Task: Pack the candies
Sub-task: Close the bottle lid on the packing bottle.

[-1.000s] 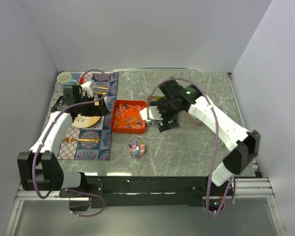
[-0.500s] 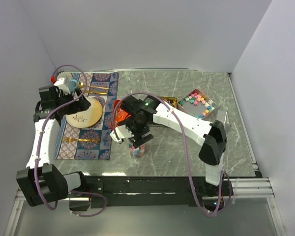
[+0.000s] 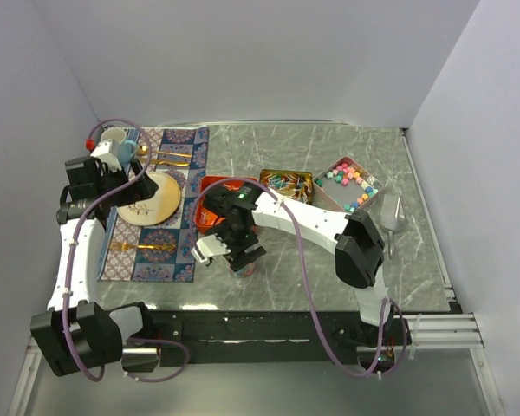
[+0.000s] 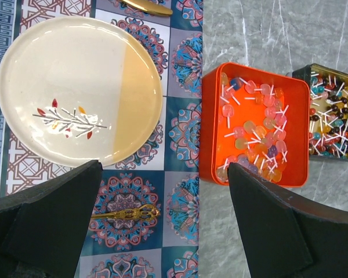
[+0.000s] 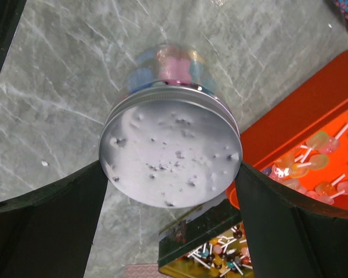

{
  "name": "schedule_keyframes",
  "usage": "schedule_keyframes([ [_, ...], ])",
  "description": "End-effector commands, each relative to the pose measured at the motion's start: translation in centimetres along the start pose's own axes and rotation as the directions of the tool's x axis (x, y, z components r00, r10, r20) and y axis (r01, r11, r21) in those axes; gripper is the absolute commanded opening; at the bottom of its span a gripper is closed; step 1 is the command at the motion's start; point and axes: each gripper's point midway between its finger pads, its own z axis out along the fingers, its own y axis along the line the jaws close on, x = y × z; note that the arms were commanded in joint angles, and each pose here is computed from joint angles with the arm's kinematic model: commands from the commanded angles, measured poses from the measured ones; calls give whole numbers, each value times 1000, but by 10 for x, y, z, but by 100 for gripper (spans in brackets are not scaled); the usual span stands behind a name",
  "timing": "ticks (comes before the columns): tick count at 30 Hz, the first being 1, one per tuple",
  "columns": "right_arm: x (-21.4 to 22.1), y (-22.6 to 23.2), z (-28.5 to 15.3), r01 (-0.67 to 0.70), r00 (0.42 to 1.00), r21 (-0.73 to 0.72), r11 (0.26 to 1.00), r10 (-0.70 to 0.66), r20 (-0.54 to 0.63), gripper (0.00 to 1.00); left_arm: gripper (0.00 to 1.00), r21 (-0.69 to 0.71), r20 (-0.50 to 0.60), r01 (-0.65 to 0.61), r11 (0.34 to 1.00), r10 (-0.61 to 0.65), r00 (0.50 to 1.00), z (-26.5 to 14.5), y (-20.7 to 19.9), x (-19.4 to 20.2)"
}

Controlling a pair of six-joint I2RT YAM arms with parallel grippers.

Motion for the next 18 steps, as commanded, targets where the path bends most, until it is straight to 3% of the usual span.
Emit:
schedule_keyframes([
  [1, -2, -2, 6, -8, 1000, 6, 1000, 8, -2, 77, 96, 16, 49, -8, 1000, 7, 999, -7, -4, -6],
  [6, 2, 3, 9, -18, 1000, 7, 1000, 18, -12, 79, 96, 17, 55, -9, 1000, 8, 998, -9, -4, -4],
  [11, -1, -2, 10, -58, 998, 38, 998, 58, 0, 93, 96, 32, 58, -7, 999, 6, 998, -11, -7, -3],
  [12, -1, -1, 10, -69, 998, 32, 997, 69, -5, 100, 96, 36, 59, -7, 999, 5, 998, -11, -8, -2],
  [18, -6, -1, -9, -72, 997, 64, 995, 71, 18, 100, 96, 60, 57, -5, 998, 1, 998, -10, -11, 1],
])
